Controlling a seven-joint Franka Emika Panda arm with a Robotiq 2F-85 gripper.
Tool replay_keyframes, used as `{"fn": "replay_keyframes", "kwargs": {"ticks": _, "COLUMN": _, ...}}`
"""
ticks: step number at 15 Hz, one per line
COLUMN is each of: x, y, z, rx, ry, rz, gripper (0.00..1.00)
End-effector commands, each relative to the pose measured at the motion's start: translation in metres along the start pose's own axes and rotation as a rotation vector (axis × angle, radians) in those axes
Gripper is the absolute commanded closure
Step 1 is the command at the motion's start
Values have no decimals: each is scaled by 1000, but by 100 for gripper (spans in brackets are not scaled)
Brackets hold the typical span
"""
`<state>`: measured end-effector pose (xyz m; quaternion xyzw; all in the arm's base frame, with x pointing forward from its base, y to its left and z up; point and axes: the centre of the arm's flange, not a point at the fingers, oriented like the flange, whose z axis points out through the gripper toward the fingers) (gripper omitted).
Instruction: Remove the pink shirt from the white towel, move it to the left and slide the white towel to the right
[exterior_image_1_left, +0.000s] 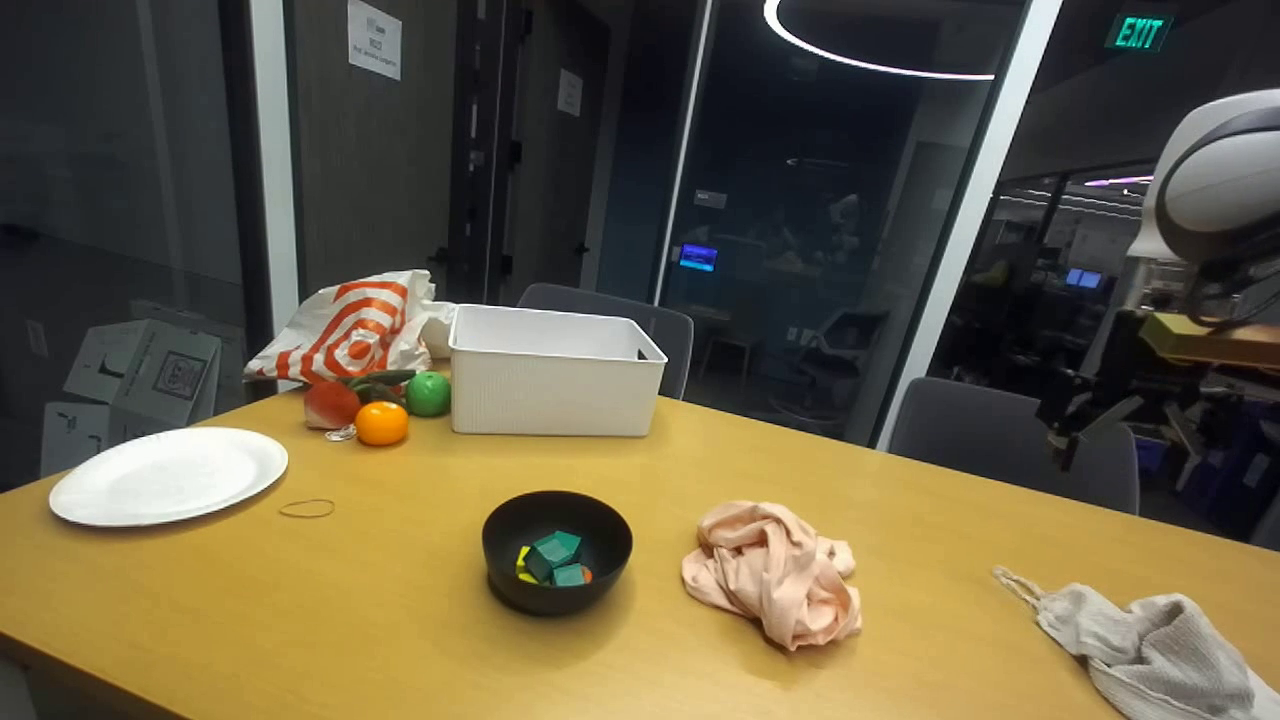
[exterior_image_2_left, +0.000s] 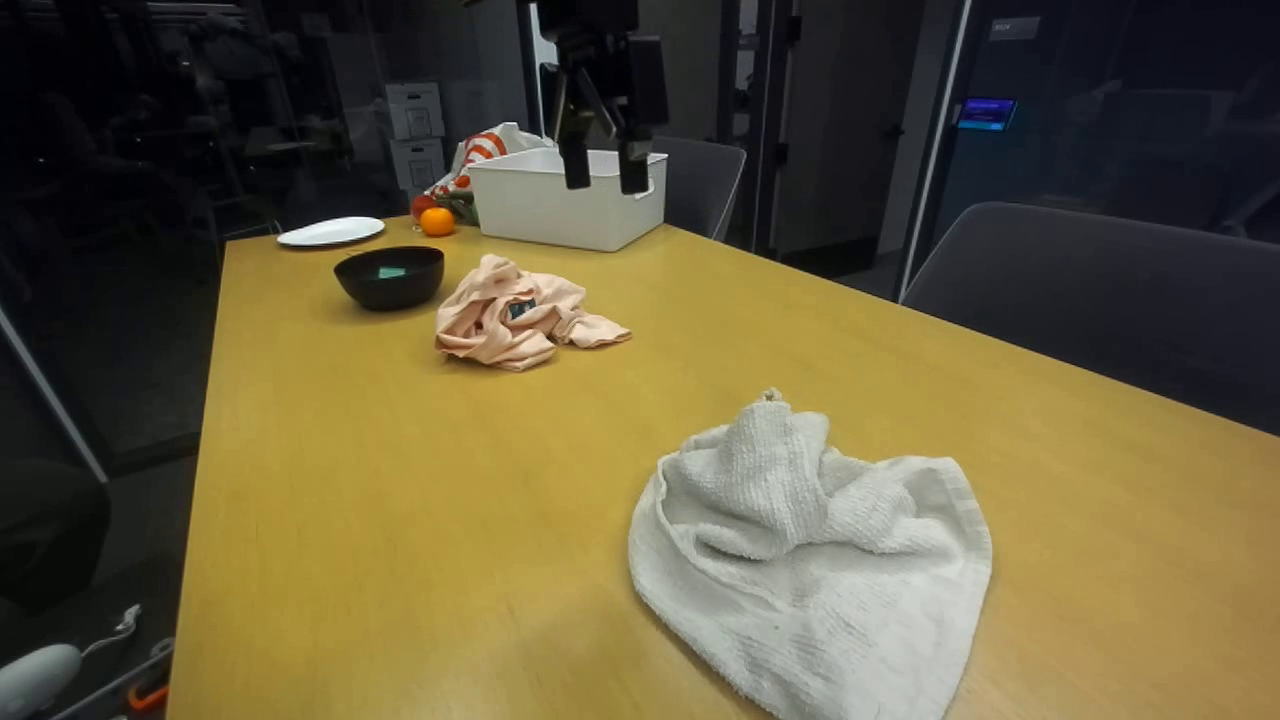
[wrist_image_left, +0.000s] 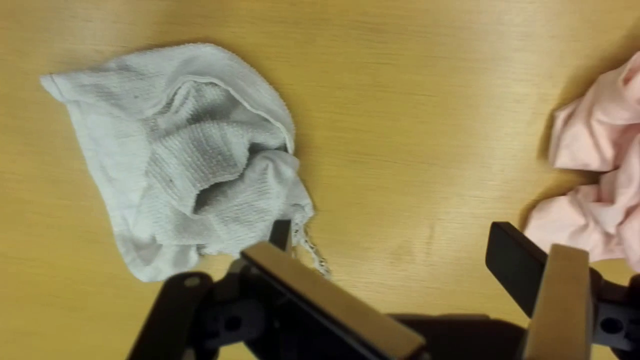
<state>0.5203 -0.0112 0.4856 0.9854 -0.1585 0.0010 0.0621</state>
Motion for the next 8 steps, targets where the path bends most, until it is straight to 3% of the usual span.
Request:
{"fn": "replay_keyframes", "kwargs": {"ticks": 1, "x": -6, "y": -33, "z": -7, "rx": 57, "ry": 19, "rz": -90, "gripper": 0}}
{"fn": "replay_keyframes", "kwargs": {"ticks": 8, "x": -9, "y": -30, "z": 3, "rx": 23, "ry": -7, "rz": -66, "gripper": 0}}
